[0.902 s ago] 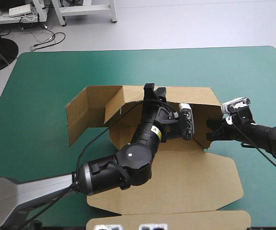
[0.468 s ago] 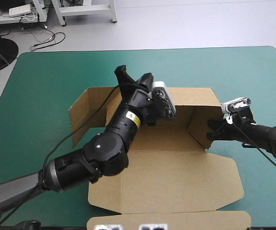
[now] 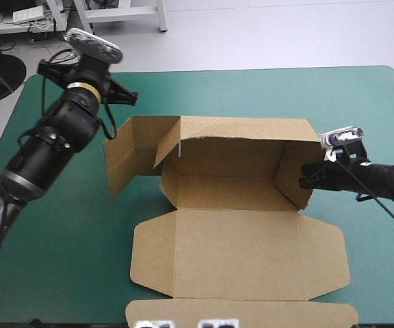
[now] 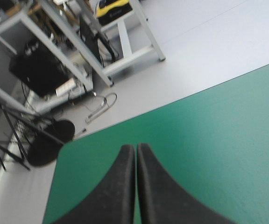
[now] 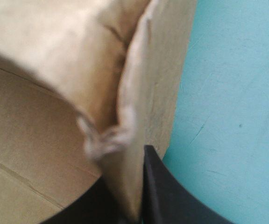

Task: Fold the box

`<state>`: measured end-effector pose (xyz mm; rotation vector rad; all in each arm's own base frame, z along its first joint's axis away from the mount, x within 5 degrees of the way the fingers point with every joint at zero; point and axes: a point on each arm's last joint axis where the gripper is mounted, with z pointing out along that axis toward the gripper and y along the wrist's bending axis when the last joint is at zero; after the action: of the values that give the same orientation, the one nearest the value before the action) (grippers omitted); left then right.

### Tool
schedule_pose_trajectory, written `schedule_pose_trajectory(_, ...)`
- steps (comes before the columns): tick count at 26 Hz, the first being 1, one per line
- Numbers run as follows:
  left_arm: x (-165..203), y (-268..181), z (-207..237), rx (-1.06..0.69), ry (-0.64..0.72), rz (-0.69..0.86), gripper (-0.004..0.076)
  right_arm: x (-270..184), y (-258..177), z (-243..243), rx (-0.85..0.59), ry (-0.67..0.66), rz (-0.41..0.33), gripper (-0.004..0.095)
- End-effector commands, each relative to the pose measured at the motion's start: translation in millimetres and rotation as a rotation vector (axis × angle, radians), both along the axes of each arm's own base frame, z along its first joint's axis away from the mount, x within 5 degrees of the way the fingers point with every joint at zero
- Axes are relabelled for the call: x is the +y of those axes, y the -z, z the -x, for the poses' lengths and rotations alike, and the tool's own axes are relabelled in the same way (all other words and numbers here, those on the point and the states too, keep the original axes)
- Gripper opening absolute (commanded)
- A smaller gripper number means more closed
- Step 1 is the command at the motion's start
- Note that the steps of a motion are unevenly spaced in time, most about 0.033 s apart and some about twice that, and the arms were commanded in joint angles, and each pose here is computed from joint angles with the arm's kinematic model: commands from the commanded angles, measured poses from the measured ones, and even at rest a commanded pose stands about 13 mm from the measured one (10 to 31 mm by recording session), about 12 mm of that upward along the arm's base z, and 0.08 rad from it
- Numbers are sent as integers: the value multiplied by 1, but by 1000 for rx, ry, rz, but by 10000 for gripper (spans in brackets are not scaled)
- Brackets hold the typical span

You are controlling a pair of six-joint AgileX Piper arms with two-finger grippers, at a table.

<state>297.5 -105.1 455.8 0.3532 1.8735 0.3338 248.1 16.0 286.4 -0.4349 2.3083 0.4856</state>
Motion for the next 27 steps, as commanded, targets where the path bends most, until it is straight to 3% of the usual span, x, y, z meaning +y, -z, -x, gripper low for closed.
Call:
schedule_pose_trajectory(1, 37, -28, 9, -11, -58, 175, 0, 3, -41, 0, -4, 1, -41, 0)
schedule_pose_trajectory(5, 68, -13, 9, 170, -159, 311, 0, 3, -62, 2, 80, -7, -49, 0)
schedule_pose_trajectory(12, 103, 4, 22, 416, -240, 336, 0, 5, -51, -9, 275, -42, -92, 0)
schedule_pose_trajectory(16, 107, 1, 35, 456, -203, 361, 0, 17, -32, -20, 355, -84, -31, 0)
schedule_pose_trajectory(19, 111, -1, 45, 452, -214, 371, 0, 32, -19, -31, 350, -105, 20, 0)
schedule_pose_trajectory(24, 121, 15, 66, 501, -265, 374, 0, 48, 2, -62, 252, 29, 69, 4)
schedule_pose_trajectory(27, 117, 24, 75, 525, -223, 392, 0, 45, 9, -73, 216, 96, 95, 149)
